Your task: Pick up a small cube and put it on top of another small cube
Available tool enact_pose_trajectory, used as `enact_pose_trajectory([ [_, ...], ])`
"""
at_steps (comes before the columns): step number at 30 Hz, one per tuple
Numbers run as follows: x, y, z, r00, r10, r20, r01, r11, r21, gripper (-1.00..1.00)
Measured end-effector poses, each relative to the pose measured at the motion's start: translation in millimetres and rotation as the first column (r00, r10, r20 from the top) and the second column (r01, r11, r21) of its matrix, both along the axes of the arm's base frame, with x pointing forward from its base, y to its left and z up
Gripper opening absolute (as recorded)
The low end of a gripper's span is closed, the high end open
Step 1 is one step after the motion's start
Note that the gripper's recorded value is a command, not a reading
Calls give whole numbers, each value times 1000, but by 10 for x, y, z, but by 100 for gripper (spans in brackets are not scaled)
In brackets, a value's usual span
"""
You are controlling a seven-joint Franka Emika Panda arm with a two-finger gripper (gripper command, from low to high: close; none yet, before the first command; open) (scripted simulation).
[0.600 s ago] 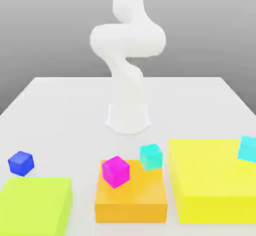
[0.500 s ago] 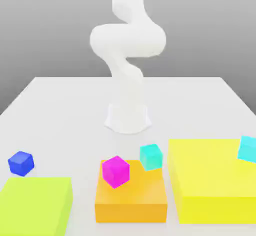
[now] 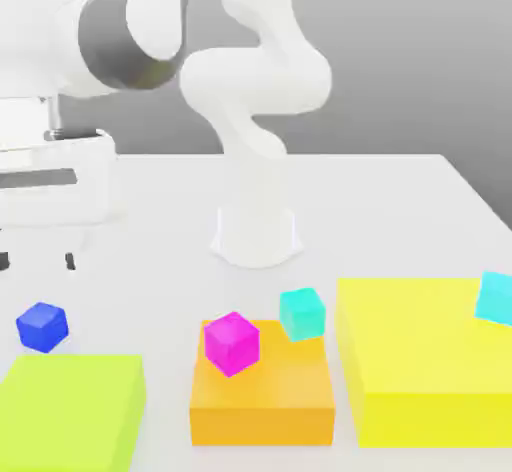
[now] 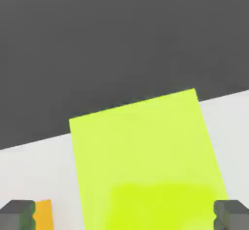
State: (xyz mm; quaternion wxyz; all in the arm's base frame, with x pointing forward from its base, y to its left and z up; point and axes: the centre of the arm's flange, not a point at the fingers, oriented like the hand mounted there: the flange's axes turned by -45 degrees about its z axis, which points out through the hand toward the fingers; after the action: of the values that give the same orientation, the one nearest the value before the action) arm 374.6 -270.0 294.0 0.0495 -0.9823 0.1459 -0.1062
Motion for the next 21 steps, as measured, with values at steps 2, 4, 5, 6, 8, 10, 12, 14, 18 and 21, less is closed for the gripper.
enact_pose_trajectory([
  [2, -275, -199, -324, 998, -36, -59, 35, 999, -9, 0],
  [4, -564, -353, -609, 991, -64, -119, 61, 998, -26, 0],
  [5, -709, -414, -735, 986, -75, -149, 70, 997, -37, 0],
  [6, -867, -477, -850, 980, -88, -180, 80, 996, -49, 0],
  [8, -1035, -554, -1010, 972, -102, -211, 90, 994, -66, 0],
  [10, -1069, -586, -1137, 970, -105, -218, 91, 993, -74, 0],
  [12, -1075, -598, -1272, 970, -105, -220, 90, 993, -77, 0],
  [14, -1081, -597, -1421, 969, -105, -221, 90, 993, -76, 0],
  [18, -1098, -572, -1639, 969, -106, -223, 93, 993, -69, -100],
  [21, -1098, -571, -1640, 969, -106, -224, 93, 993, -68, -100],
])
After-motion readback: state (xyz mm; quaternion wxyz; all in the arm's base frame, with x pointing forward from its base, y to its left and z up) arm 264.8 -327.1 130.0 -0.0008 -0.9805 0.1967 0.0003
